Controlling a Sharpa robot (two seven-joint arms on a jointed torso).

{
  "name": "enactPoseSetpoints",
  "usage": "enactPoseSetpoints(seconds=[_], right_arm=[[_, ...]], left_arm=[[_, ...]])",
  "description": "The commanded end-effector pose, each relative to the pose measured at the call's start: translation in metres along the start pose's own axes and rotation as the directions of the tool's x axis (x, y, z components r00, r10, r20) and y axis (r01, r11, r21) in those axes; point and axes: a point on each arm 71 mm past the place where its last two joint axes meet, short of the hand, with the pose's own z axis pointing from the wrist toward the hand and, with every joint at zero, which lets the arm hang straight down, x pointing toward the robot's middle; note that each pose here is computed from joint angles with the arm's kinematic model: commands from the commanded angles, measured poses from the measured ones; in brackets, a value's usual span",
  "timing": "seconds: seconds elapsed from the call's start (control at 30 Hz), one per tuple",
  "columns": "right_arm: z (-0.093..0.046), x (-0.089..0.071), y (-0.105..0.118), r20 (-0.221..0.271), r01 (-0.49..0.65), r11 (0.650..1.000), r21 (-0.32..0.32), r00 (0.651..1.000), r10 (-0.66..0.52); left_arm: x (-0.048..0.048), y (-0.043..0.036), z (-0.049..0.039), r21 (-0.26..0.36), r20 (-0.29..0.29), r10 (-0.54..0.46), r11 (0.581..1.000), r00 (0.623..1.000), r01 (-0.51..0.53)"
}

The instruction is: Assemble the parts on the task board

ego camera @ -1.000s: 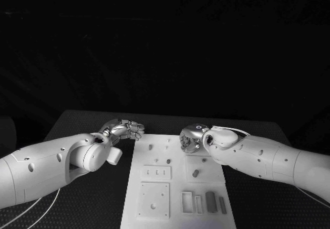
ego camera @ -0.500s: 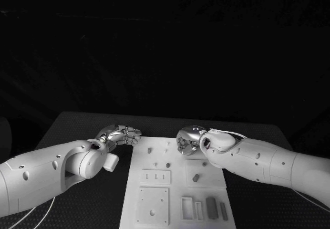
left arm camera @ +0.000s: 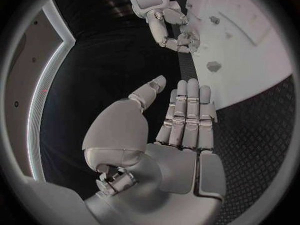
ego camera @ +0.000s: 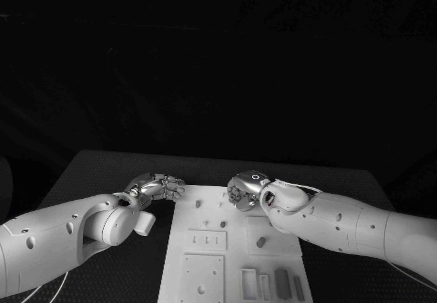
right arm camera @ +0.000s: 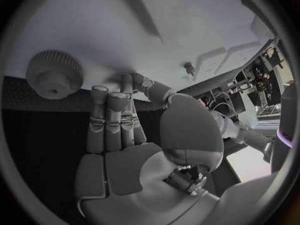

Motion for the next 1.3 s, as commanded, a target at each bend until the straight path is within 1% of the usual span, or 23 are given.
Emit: enactPoseSetpoints(seconds=[0.03, 0.3, 0.67, 0.8, 0.97, 1.07, 1.3], right_arm=[[-0.005, 0.021, 0.004, -0.076, 0.052, 0.998, 0.041, 0.996, -0.049], [-0.004, 0.017, 0.012, -0.041, 0.095, 0.994, 0.046, 0.995, -0.093], [-0.006, 0.017, 0.012, -0.044, 0.107, 0.993, 0.051, 0.994, -0.104], [-0.009, 0.015, 0.012, -0.035, 0.105, 0.993, 0.052, 0.994, -0.104], [-0.011, 0.007, 0.009, -0.009, 0.105, 0.993, 0.062, 0.994, -0.105], [-0.012, 0.0, 0.007, 0.008, 0.105, 0.992, 0.064, 0.994, -0.106], [-0.013, -0.014, 0.006, 0.026, 0.092, 0.994, 0.057, 0.995, -0.093]], left_arm=[[0.0022, -0.002, 0.0003, 0.014, -0.01, 0.002, 1.0, 1.0, -0.001], [0.0024, -0.002, 0.0005, 0.014, -0.011, 0.001, 1.0, 1.0, -0.001], [0.0008, -0.0018, 0.0005, 0.014, -0.006, 0.002, 1.0, 1.0, -0.002], [-0.0004, -0.0017, 0.0005, 0.014, -0.002, 0.003, 1.0, 1.0, -0.003], [-0.0017, -0.0017, 0.0006, 0.015, 0.003, 0.003, 1.0, 1.0, -0.003], [-0.0023, -0.0017, 0.0004, 0.016, 0.004, 0.004, 1.0, 1.0, -0.004], [-0.0035, -0.0017, 0.0003, 0.018, 0.01, 0.004, 1.0, 1.0, -0.004]])
